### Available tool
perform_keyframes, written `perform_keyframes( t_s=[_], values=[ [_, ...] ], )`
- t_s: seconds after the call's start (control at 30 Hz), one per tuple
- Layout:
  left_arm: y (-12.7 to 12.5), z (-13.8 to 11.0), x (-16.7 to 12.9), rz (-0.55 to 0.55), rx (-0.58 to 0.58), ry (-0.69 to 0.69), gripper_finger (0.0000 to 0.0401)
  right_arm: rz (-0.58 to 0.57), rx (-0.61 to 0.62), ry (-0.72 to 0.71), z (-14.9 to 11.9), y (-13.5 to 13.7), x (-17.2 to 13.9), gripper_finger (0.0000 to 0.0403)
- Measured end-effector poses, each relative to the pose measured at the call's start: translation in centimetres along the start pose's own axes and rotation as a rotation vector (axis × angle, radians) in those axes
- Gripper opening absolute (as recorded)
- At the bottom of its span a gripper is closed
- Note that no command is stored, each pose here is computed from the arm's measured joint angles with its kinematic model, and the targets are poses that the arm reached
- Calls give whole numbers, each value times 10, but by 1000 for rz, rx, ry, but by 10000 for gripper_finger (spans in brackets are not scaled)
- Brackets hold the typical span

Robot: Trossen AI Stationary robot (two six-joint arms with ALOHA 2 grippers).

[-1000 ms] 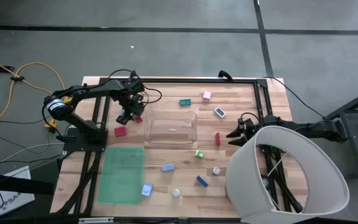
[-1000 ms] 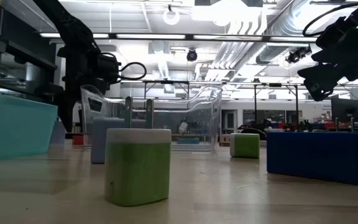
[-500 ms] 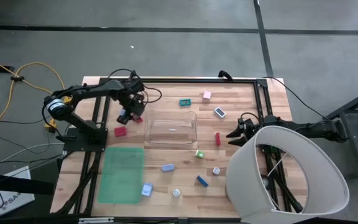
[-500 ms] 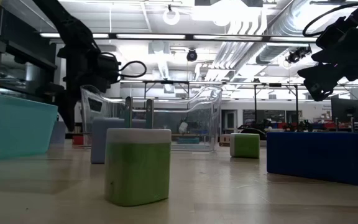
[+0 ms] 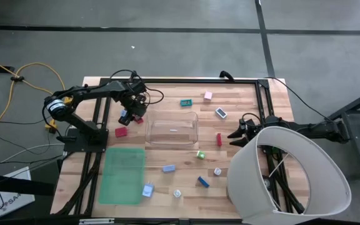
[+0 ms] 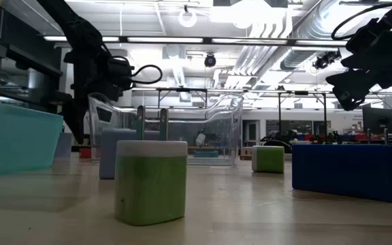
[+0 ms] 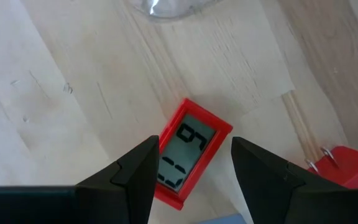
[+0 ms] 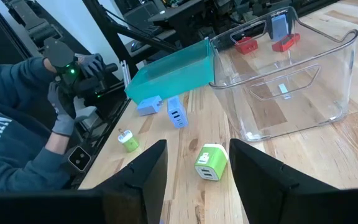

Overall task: Pick & Place Office items
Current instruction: Put the top red digital clock into the green bin

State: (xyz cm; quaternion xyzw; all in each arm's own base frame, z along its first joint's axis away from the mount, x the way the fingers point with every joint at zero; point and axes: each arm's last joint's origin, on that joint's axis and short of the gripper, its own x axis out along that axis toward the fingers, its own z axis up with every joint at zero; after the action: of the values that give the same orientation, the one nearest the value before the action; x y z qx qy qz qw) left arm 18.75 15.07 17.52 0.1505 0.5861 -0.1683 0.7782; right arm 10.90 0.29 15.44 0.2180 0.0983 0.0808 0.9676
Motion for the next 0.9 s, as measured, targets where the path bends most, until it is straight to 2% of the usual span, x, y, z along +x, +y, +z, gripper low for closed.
perform_keyframes(
  t_s=[0.13, 0.4, 0.7, 0.9],
  values=[
    [0, 0, 0, 1, 0, 1, 201, 0, 0, 0, 0, 0, 0, 161],
    [0, 0, 0, 4, 10, 10, 250, 0, 0, 0, 0, 0, 0, 161],
    [-1, 0, 2, 27, 57, 62, 254, 0, 0, 0, 0, 0, 0, 161],
    [-3, 8, 4, 59, 109, 102, 254, 0, 0, 0, 0, 0, 0, 161]
  ],
)
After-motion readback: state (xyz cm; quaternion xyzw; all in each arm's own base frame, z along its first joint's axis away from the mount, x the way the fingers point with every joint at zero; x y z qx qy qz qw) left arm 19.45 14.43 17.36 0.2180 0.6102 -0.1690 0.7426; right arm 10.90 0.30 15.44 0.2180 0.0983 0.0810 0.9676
